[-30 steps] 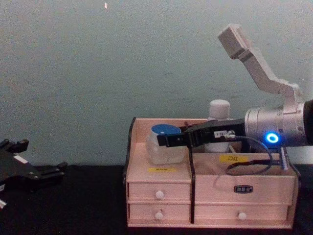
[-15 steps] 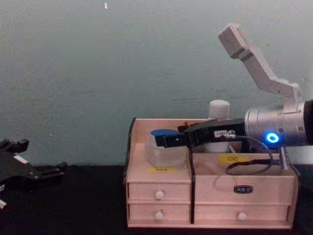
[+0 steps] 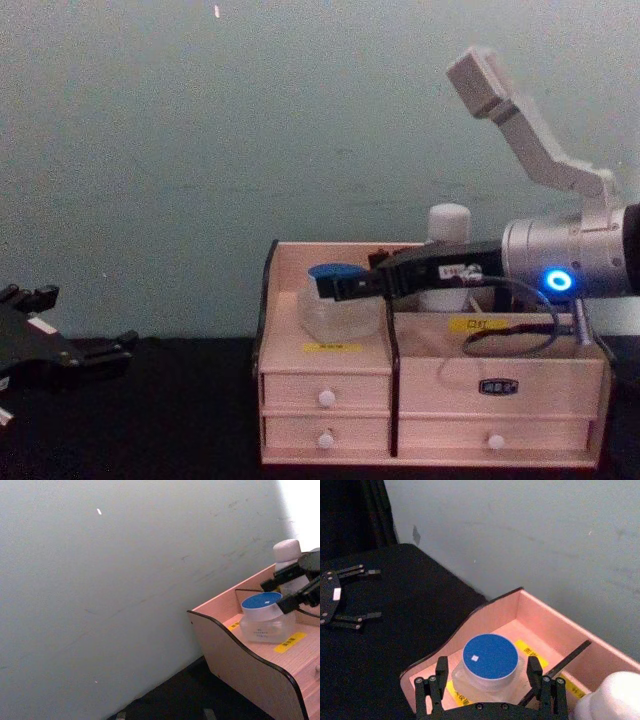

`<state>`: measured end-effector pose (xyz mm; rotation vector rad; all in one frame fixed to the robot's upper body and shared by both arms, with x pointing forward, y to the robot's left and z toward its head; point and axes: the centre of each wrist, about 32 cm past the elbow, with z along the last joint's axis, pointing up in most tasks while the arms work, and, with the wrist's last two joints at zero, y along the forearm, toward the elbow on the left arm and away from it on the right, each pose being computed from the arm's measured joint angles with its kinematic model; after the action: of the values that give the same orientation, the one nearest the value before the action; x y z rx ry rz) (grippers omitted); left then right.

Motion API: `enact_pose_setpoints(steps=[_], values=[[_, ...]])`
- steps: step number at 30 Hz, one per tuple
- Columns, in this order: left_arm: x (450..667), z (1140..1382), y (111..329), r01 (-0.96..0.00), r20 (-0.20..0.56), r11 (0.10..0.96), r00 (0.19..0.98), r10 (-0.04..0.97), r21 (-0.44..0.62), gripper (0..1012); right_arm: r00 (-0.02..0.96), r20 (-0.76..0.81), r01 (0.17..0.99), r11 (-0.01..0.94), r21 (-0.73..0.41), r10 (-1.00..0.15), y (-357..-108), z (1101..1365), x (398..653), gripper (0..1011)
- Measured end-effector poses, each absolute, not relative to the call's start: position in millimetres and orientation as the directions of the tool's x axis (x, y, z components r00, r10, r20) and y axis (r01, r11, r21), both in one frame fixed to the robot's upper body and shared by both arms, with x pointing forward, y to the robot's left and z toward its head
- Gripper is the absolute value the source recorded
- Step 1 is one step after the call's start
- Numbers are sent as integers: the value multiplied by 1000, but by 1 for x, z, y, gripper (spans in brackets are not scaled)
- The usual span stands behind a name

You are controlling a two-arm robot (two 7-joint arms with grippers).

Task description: Pick up the facial cleanser and watermelon frost from the table and place them into the tiered storage box.

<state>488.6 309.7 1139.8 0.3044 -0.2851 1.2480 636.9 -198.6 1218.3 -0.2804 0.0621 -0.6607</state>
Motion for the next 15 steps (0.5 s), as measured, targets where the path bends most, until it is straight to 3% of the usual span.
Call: enact_pose_setpoints(steps=[9,15], values=[[489,1140,310,-955,374,287,292,880,70,1001,786,85,614,758,-222,-612,-210,1232,614,1000],[489,1140,310,-955,374,287,292,880,70,1001,797,69,599,771,-218,-600,-231,1237,586,1000]])
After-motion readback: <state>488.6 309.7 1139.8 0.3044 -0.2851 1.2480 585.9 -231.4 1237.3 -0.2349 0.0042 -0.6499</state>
